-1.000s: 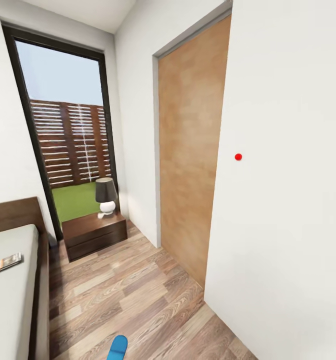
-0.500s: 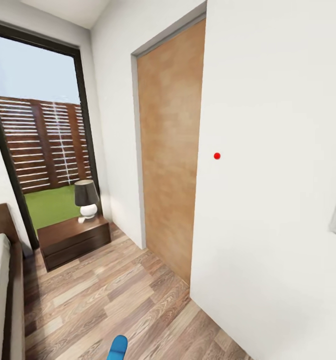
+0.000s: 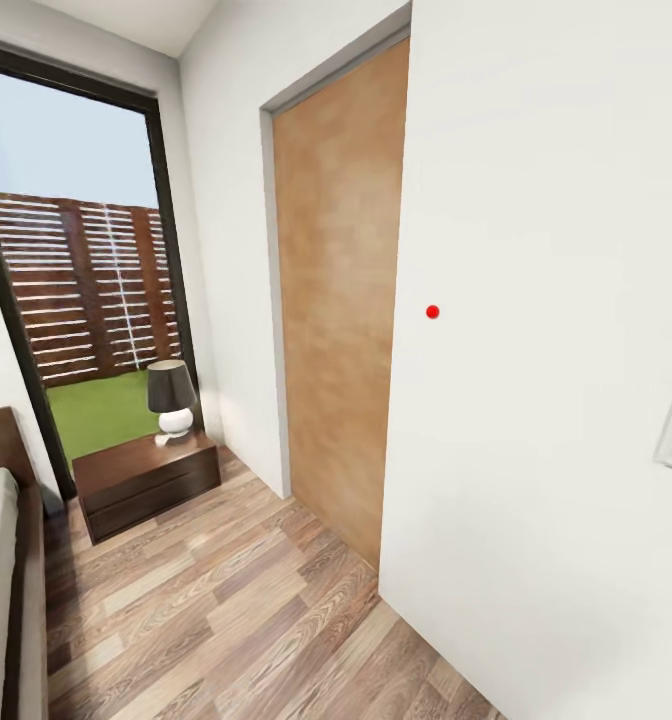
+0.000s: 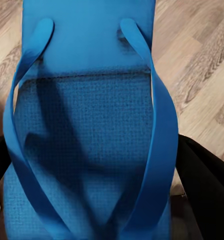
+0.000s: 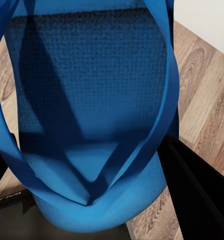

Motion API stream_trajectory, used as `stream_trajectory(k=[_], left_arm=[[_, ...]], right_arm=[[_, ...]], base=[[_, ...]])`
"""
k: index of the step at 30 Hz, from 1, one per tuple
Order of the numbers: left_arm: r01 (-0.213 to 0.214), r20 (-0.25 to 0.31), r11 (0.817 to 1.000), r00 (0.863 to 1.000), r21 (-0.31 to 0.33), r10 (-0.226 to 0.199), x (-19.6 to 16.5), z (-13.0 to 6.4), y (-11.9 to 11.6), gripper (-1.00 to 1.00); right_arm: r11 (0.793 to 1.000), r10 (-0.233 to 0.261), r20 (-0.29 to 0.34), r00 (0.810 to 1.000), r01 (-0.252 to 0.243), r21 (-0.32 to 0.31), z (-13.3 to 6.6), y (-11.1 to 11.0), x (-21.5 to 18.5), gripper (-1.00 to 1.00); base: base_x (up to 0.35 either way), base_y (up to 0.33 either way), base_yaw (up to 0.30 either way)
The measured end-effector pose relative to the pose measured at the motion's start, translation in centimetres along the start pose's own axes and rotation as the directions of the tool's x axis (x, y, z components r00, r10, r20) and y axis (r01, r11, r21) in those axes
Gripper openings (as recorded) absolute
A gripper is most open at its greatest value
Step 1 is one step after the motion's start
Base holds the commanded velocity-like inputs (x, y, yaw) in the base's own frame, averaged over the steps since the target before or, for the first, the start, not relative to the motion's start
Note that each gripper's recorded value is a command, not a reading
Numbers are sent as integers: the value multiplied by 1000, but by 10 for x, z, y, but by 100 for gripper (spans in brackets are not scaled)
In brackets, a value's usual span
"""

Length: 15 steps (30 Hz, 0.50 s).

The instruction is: In the bedroom, move the book from the bed onto either nightstand, and place the two sandals side by side next to the bed.

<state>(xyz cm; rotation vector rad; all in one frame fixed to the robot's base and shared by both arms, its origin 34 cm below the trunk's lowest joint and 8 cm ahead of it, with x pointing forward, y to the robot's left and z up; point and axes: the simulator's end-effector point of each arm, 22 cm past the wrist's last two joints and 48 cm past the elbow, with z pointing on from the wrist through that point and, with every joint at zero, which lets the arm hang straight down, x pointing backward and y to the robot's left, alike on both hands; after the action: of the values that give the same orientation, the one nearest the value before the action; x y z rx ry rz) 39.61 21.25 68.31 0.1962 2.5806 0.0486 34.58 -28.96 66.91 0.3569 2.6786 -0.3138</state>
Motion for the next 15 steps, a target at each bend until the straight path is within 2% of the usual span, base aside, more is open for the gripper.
stream_trajectory(k=[5, 8, 15], left_arm=[[2, -87, 1000, 996, -3, -2, 29, -3, 0, -100], [1, -115, 1000, 993, -3, -1, 41, -5, -1, -100], [1, -136, 1000, 991, -3, -1, 52, -7, 0, -100]], right_arm=[[1000, 0, -2, 1000, 0, 1, 0, -1, 1, -100], [1000, -1, -2, 1000, 1, 2, 0, -1, 1, -100], [1000, -1, -1, 1000, 1, 3, 0, -1, 1, -100]], base=[[0, 0, 0], [0, 0, 0], [0, 0, 0]])
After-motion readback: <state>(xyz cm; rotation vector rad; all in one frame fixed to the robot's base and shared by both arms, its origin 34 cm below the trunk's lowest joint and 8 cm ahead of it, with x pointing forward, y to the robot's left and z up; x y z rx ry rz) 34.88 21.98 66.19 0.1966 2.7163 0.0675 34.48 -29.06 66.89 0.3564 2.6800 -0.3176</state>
